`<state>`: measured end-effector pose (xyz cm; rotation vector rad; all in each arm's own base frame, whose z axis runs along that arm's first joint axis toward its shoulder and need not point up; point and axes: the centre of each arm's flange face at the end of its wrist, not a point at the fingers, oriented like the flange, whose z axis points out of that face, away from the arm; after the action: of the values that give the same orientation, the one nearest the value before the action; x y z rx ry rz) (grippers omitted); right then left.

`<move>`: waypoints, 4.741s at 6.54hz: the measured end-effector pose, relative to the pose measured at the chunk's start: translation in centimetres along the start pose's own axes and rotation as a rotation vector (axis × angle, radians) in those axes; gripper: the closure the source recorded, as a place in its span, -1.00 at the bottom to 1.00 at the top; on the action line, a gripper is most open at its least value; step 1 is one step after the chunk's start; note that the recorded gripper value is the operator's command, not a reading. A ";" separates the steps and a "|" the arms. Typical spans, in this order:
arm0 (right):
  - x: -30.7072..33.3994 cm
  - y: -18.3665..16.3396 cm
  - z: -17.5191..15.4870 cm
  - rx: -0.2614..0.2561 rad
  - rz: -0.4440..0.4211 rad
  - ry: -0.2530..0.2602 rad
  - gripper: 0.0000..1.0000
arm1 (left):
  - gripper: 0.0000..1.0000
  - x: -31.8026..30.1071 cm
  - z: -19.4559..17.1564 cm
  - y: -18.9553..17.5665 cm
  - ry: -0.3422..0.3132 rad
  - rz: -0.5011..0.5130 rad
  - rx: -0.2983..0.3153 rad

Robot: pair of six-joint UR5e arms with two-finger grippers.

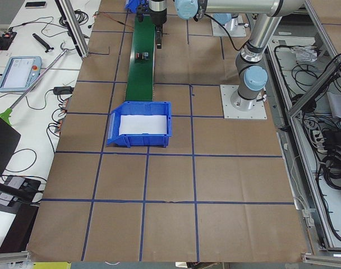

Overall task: Transport two buttons from left to right
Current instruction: 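Carry the yellow button into the empty blue bin with the right gripper, then open the right gripper to drop the yellow button in the bin, then move the right gripper back over the conveyor toward the red button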

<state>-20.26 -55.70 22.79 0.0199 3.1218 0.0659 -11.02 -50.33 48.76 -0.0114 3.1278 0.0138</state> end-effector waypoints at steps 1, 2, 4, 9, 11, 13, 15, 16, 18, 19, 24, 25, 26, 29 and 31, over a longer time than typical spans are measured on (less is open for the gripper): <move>0.1 -0.2 1.0 -0.002 -0.009 -0.001 0.74 | -1.00 0.0 -0.1 0.0 0.002 0.000 0.002; 0.2 -0.3 1.7 -0.006 -0.013 -0.003 -0.60 | -1.00 0.1 -0.2 0.0 0.003 -0.001 0.004; 0.1 -0.5 1.9 -0.001 -0.012 -0.010 -0.99 | -1.00 0.1 -0.4 0.0 0.004 -0.001 0.008; -1.7 -0.9 -8.0 0.140 -0.031 0.075 -0.99 | -1.00 0.2 -0.8 -0.3 0.020 -0.002 0.017; -2.8 0.6 -14.3 0.197 -0.030 0.109 -0.99 | -1.00 0.2 -0.8 -0.5 0.020 0.002 0.020; -5.8 0.7 -18.0 0.250 -0.054 0.098 -0.99 | -1.00 0.1 -0.7 -0.5 0.021 0.004 0.021; -13.8 -1.0 -19.6 0.225 -0.051 0.037 -0.99 | -1.00 0.1 -0.9 -0.2 0.021 0.005 0.025; -18.3 -1.2 -20.2 0.165 -0.002 -0.002 -0.99 | -1.00 0.1 -0.9 -0.1 0.020 0.006 0.025; -25.9 -0.6 -20.4 0.085 0.060 -0.026 -0.99 | -1.00 0.1 -0.8 0.0 0.020 0.004 0.024; -28.6 -0.4 -20.2 0.080 0.044 -0.026 -0.99 | -1.00 0.1 -0.8 0.0 0.020 0.004 0.024; -31.5 -1.1 -17.5 0.060 -0.006 -0.028 -0.99 | -1.00 0.1 -0.8 0.1 0.020 0.005 0.024; -31.6 -1.5 -16.9 0.098 -0.008 -0.028 -0.99 | -1.00 0.1 -0.8 0.2 0.020 0.005 0.023; -31.6 -1.7 -15.8 0.134 -0.009 -0.030 -0.99 | -1.00 0.1 -0.8 0.2 0.020 0.005 0.022; -31.6 -2.4 -13.8 0.149 -0.011 -0.030 -0.99 | -1.00 0.1 -0.7 0.2 0.019 0.005 0.021; -31.9 -2.8 -12.6 0.127 -0.011 -0.038 -0.99 | -1.00 0.1 -0.7 0.2 0.019 0.005 0.020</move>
<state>11.35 -59.46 35.86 0.0064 3.0821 -0.1318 -11.10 -50.14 49.42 -0.0035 3.1467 -0.0183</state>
